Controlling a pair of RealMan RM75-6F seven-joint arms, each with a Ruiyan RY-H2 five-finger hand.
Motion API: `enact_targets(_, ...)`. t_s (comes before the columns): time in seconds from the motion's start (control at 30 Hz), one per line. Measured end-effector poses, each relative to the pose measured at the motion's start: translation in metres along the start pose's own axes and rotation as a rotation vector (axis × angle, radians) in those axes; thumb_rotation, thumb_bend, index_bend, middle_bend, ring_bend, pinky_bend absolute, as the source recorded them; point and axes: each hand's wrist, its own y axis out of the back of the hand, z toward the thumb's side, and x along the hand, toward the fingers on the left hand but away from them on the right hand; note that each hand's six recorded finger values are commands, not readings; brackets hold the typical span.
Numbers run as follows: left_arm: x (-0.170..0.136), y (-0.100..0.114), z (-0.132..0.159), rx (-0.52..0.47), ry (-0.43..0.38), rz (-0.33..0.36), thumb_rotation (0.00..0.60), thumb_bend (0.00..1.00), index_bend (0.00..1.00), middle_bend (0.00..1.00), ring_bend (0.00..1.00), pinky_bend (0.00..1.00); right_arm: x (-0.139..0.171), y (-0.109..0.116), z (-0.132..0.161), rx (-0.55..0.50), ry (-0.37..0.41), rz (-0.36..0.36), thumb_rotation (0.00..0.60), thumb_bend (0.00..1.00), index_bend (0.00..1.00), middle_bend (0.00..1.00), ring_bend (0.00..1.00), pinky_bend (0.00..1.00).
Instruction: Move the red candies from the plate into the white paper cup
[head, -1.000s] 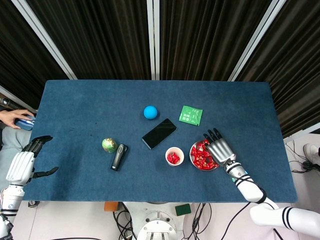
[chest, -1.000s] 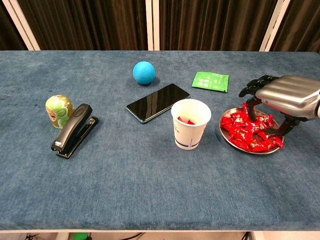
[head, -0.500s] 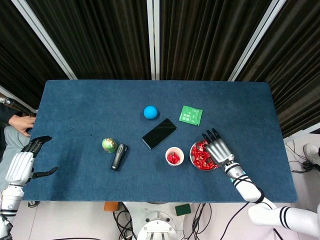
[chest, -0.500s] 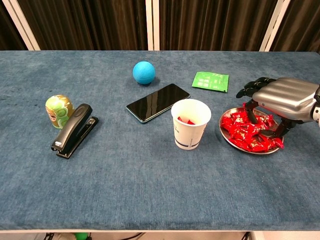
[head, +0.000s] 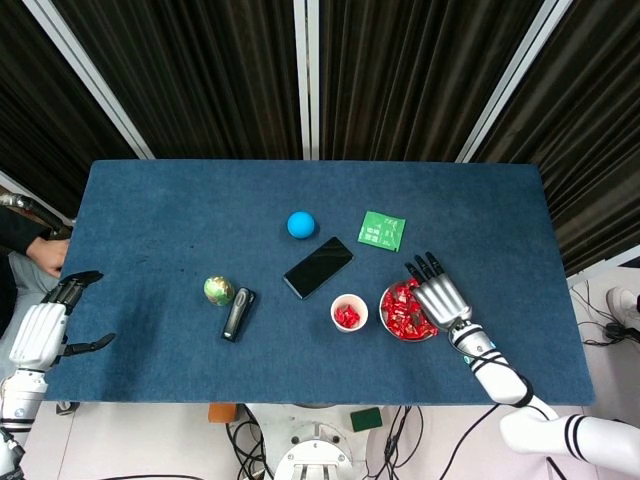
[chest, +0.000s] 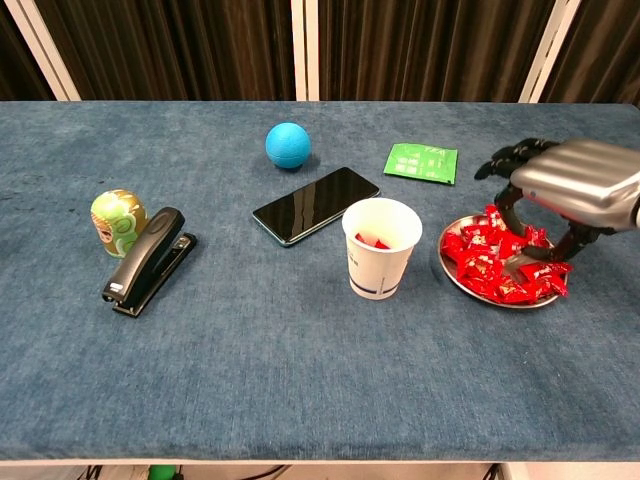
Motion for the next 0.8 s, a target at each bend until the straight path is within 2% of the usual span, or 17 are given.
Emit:
enact_targets(0.27, 0.000, 0.002, 0.001, -0.001, -0.004, 0.007, 0.600, 0.06, 0.18, 0.16, 0.13, 0.25, 0.007, 0.038, 0.005, -0.019, 0.028, -0.111, 0.600, 0.34, 0.62, 0.07, 0.00, 0.00)
enact_targets(0.5, -0.002, 0.005, 0.000, -0.001, 0.001, 0.019, 0.600, 0.06, 0.18, 0.15, 0.13, 0.25, 0.004, 0.079, 0.028, -0.020, 0.107, -0.220, 0.600, 0.34, 0.62, 0.08, 0.00, 0.00)
enact_targets(0.8, -0.005, 0.007, -0.003, -0.003, 0.009, 0.028, 0.600, 0.06, 0.18, 0.15, 0.13, 0.25, -0.010, 0.091, 0.071, -0.014, 0.211, -0.234, 0.600, 0.34, 0.62, 0.08, 0.00, 0.00)
